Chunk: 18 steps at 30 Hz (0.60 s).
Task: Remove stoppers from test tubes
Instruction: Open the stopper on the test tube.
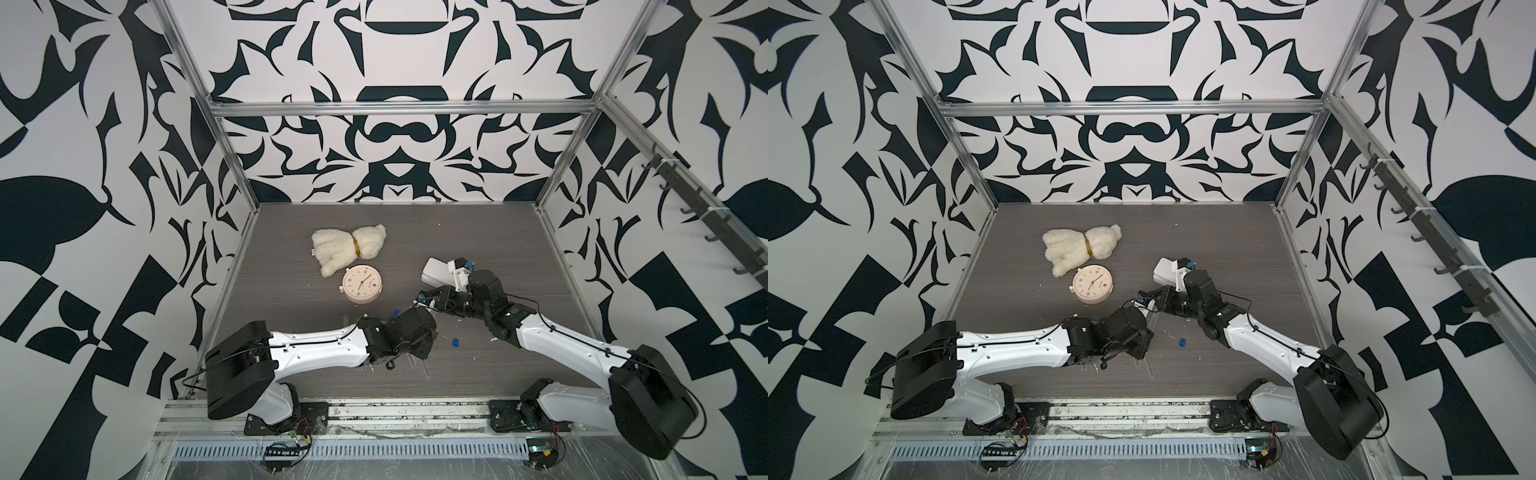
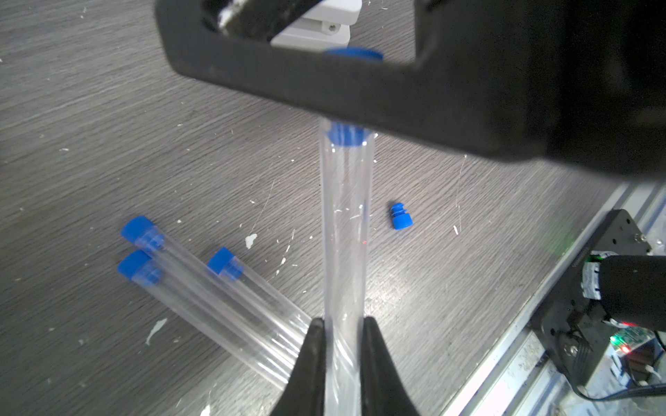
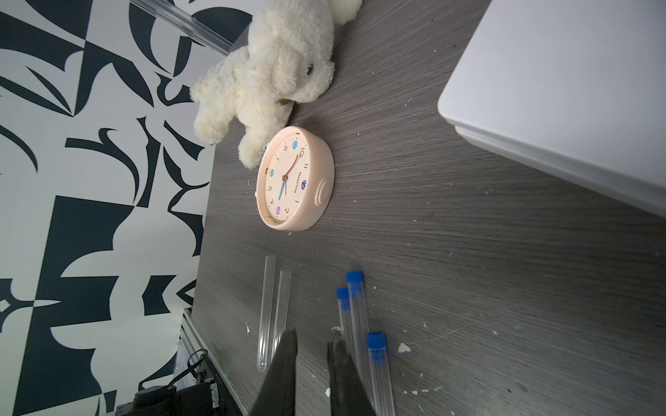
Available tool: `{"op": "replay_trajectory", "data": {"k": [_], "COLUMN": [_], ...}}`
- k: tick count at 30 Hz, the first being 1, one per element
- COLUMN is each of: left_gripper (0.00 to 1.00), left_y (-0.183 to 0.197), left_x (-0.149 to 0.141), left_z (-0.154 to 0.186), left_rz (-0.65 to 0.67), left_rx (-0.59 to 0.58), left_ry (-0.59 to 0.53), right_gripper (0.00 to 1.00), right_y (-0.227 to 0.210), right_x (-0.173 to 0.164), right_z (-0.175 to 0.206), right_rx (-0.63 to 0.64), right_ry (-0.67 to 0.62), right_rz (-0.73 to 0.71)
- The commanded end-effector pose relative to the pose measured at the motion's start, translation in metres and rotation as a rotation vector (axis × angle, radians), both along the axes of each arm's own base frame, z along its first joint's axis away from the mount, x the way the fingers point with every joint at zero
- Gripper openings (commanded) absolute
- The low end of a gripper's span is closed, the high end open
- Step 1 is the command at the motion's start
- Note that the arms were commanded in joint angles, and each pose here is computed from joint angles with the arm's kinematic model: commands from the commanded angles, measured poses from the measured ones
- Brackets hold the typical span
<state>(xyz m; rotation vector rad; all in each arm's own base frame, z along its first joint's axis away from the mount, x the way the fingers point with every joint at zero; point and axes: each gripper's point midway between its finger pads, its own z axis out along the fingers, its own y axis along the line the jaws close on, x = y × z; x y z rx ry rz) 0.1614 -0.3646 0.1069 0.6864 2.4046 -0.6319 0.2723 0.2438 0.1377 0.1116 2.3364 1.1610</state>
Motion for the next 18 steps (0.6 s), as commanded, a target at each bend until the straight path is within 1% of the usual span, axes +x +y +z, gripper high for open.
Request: {"op": "replay_trajectory", "data": {"k": [1,10,18], "left_gripper": [0.14,0.13,0.13], "left_y": [0.001,0.005,0.007], "left_x": [-0.001,-0.005,-0.006], "left_z": [0.013,0.009,0.005], "left_rz": [0.001,0.005,0.008], "left_rx": [-0.024,-0.018,-0.014], "left_ry": [-0.004,0.016,0.024], "right_gripper": [0.13,0.13,0.13], "right_y": [0.000,-0.009,-0.014], "right_x": [0.009,0.016,0.022], "right_z": [0.020,0.021,0.024], "right_rx": [-0.023,-0.112,-0.160], "right_ry": [-0.079,-0.122,-0.151], "right_rz": [-0.007,-0.028,-0.043]}}
